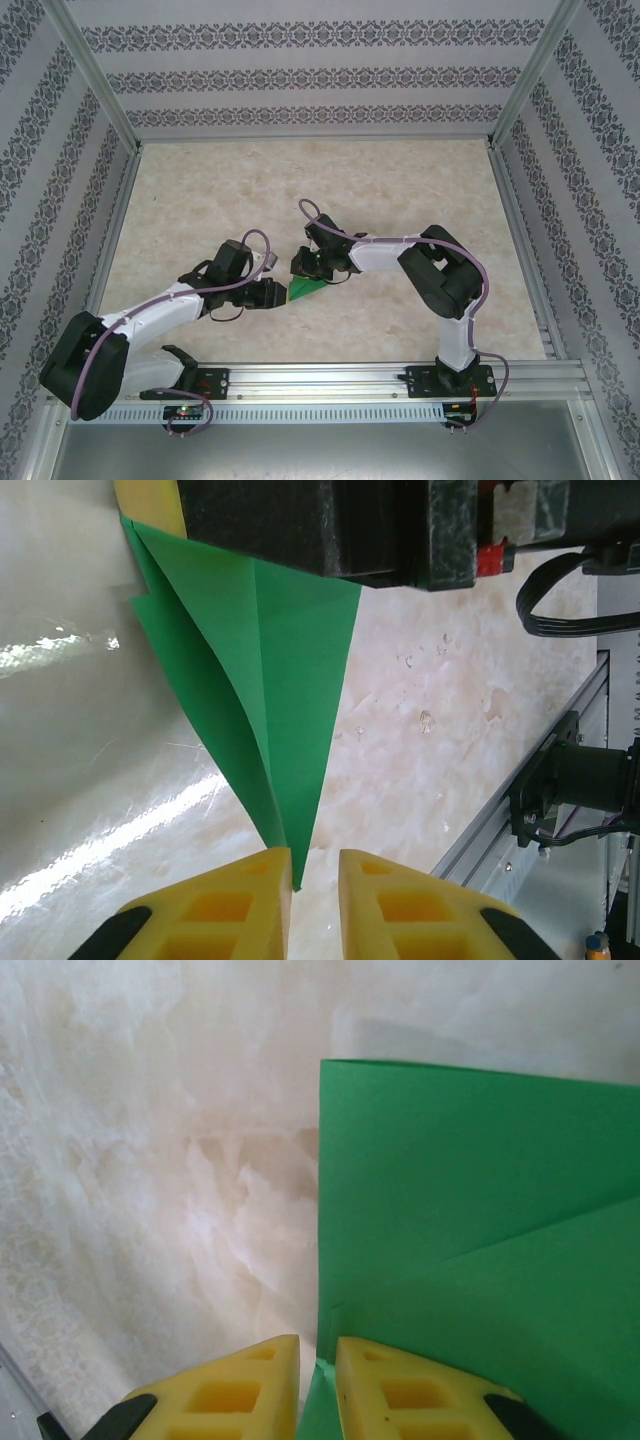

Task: Fold a paper plane with a square sheet of paper (pick it up from the middle)
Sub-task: Fourth fold the wing at the center of the table.

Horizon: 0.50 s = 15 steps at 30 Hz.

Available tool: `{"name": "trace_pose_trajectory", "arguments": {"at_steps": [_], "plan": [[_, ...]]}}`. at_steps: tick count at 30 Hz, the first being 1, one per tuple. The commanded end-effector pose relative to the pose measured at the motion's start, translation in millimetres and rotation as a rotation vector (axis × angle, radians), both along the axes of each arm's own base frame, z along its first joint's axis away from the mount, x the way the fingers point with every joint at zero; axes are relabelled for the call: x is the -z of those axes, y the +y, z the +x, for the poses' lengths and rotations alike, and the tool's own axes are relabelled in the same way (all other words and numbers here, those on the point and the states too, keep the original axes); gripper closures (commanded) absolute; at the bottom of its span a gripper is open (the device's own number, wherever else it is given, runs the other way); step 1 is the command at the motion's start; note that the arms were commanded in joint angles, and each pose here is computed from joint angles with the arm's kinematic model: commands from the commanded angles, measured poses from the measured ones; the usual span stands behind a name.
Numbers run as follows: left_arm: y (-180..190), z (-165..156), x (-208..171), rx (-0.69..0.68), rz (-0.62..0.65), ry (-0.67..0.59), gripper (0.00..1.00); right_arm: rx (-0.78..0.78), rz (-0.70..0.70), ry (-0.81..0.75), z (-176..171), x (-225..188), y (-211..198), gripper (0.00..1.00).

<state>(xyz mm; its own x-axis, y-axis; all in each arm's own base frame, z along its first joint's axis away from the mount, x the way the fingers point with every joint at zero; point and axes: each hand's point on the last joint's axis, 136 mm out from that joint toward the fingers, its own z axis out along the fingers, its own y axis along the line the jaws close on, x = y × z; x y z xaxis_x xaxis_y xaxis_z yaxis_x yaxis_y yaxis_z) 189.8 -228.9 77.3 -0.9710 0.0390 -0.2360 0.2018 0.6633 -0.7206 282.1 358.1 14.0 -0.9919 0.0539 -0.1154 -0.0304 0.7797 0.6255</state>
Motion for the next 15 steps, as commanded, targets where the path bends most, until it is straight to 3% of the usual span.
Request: {"name": "trace_pose_trajectory", "arguments": {"at_steps": [1, 10, 15], "plan": [[-4, 5, -7, -0.001, 0.014, 0.003, 0.81, -0.005, -0.145, 0.076, -24, 44, -26, 0.81], [14, 17, -22, -0.093, 0.1, -0.073, 0.86, -0.004, -0.144, 0.077, -23, 46, -26, 0.81], [15, 20, -42, -0.115, 0.064, -0.14, 0.85, -0.004, -0.143, 0.077, -24, 45, -25, 0.81]]}}
